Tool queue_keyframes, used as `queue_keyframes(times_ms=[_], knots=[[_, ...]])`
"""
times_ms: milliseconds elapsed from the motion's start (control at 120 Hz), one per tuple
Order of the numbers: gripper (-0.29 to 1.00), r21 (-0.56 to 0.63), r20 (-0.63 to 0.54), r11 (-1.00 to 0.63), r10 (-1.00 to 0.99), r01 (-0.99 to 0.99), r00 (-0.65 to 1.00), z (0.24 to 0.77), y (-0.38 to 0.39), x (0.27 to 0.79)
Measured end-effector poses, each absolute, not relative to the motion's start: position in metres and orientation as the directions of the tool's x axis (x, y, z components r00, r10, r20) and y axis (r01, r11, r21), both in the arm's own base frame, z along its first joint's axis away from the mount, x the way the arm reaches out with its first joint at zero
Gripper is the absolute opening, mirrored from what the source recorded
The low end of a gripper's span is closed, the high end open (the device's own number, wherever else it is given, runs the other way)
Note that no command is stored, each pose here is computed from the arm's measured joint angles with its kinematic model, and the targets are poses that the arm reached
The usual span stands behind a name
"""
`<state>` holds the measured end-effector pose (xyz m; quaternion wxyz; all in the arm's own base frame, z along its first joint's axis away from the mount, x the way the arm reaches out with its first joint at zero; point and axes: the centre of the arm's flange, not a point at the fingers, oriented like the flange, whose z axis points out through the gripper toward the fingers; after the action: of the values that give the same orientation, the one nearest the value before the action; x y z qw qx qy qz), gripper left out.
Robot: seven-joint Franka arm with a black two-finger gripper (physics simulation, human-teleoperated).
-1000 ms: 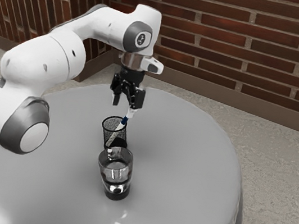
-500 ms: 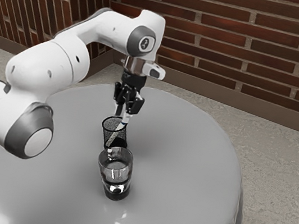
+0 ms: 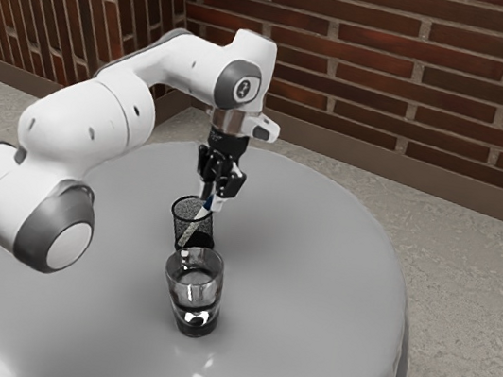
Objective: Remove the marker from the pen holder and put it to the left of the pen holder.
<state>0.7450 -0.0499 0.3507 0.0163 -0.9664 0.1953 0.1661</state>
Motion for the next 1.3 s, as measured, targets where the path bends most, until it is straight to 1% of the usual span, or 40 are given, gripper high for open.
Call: queue_keyframes(times_ms=[100, 225, 583, 675, 892, 1067, 1192, 1300], knots=[[0.20, 0.022, -0.321, -0.924, -0.367, -0.381, 0.873, 0.350, -0.046, 0.747], [0.15, 0.013, -0.314, -0.924, -0.367, -0.382, 0.876, 0.344, -0.045, 0.750], [0.10, -0.003, -0.285, -0.922, -0.370, -0.387, 0.884, 0.336, -0.043, 0.756], [0.01, -0.008, -0.281, -0.923, -0.368, -0.385, 0.886, 0.339, -0.041, 0.756], [-0.05, -0.028, -0.269, -0.927, -0.354, -0.375, 0.896, 0.390, -0.033, 0.747], [-0.07, -0.046, -0.231, -0.926, -0.355, -0.374, 0.906, 0.471, -0.033, 0.718], [-0.08, -0.082, -0.216, -0.927, -0.342, -0.366, 0.914, 0.523, -0.023, 0.696], [-0.08, -0.116, -0.261, -0.937, -0.291, -0.329, 0.920, 0.533, 0.004, 0.685]])
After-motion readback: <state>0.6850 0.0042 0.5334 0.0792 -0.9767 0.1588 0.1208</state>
